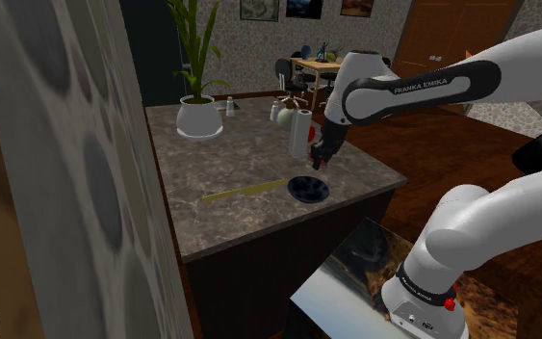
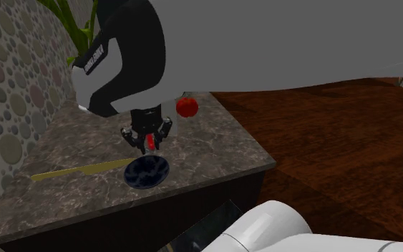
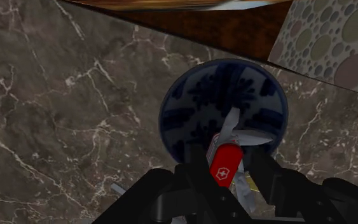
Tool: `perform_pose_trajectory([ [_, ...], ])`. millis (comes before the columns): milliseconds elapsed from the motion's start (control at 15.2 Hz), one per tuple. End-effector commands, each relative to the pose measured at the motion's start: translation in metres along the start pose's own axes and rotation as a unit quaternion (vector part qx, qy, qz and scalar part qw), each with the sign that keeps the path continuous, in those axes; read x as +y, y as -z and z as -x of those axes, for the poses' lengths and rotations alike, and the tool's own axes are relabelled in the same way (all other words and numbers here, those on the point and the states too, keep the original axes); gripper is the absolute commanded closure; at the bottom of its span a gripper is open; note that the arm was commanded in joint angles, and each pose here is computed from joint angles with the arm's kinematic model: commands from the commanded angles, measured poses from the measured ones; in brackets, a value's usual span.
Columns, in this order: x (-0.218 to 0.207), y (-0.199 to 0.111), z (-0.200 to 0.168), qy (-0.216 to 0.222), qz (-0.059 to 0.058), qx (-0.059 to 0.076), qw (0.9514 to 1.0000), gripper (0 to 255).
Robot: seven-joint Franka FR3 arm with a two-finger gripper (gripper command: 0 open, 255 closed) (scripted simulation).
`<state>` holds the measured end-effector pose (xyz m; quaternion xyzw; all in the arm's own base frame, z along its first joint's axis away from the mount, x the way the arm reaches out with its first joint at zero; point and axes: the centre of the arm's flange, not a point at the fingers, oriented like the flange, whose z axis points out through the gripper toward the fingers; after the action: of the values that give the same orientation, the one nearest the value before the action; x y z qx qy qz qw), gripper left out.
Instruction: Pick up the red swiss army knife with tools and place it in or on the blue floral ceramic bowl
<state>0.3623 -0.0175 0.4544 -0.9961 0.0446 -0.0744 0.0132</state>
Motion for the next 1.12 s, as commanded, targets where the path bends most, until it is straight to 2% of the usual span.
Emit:
perform_pose_trajectory([
  [0, -0.029, -0.002, 0.0, -0.001, 0.0, 0.0, 1.0, 255],
  [1056, -0.027, -0.081, 0.012, -0.001, 0.0, 0.0, 1.0, 255],
])
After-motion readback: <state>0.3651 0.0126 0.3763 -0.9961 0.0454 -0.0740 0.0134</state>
